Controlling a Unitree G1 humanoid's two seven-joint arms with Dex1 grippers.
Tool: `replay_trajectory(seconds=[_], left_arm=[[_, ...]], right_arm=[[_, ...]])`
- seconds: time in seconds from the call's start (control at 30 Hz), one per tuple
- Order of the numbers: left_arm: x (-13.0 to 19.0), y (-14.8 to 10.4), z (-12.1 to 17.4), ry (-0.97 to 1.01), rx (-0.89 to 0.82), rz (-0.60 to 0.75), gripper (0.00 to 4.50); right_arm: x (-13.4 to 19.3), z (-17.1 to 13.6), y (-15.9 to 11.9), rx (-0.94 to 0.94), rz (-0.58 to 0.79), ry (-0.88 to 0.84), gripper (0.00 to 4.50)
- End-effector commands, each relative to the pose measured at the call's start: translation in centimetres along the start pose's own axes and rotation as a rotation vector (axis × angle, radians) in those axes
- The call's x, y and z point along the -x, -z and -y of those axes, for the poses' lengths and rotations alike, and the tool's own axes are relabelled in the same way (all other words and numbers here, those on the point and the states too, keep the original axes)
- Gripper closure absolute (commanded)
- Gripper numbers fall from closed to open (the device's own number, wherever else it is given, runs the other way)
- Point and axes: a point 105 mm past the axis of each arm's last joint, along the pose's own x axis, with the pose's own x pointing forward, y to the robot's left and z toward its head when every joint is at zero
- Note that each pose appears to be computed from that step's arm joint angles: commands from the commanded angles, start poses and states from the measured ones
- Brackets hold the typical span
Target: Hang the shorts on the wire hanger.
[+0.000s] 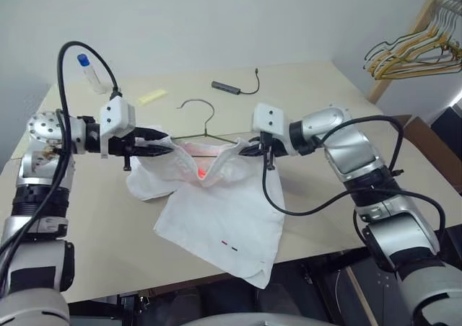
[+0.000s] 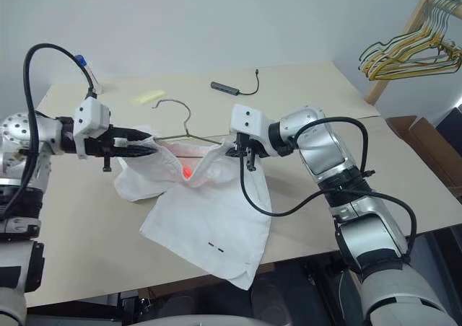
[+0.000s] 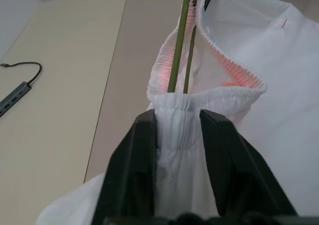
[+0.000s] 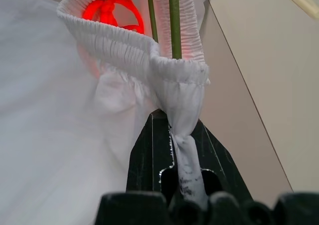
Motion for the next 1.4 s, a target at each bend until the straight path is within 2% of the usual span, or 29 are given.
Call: replay_trajectory(seconds=[0.03,0.2,0.33,0.4,0.5,0.67,0.77,0.9,1.0,1.2,1.4], left_arm=[[0.7,-2.3,-1.1,-0.039,-0.052,0.079,1.72],[2.3,-4.0,-2.5,-0.124,-0.085,0.146,0.06],[4.0,-6.1,-4.6,-0.274,-0.049,0.309,0.02],[4.1,-6.3,-4.7,-0.303,-0.032,0.354,0.02],[3.7,-5.7,-3.9,-0.299,-0.02,0.366,0.02],[1.9,-3.9,-2.3,-0.266,0.018,0.335,0.02],[1.1,-3.4,-1.8,-0.254,0.024,0.309,0.02],[0.3,-3.2,-1.5,-0.252,0.031,0.309,0.02],[0.1,-3.5,-1.3,-0.248,0.038,0.326,0.02],[0.5,-4.9,-0.5,-0.229,0.041,0.415,0.02],[0.3,-4.9,0.2,-0.233,0.051,0.404,0.02]], right_arm=[[1.6,1.0,-1.3,0.001,0.054,0.079,4.5],[3.5,1.3,0.1,-0.093,0.052,0.166,4.5],[6.1,1.6,2.3,-0.19,0.001,0.321,4.5],[7.8,2.2,3.4,-0.293,-0.019,0.43,4.5],[10.6,2.4,5.7,-0.426,-0.085,0.578,4.5],[17.3,1.4,11.8,-0.725,-0.301,0.872,4.5],[20.8,1.0,13.5,-0.825,-0.397,1.014,4.5],[25.8,1.0,14.6,-0.919,-0.478,1.239,4.5],[29.1,1.4,15.0,-0.967,-0.485,1.407,4.5],[32.9,3.1,14.2,-1.003,-0.432,1.705,4.5],[35.8,3.7,14.0,-1.032,-0.392,1.958,4.5]])
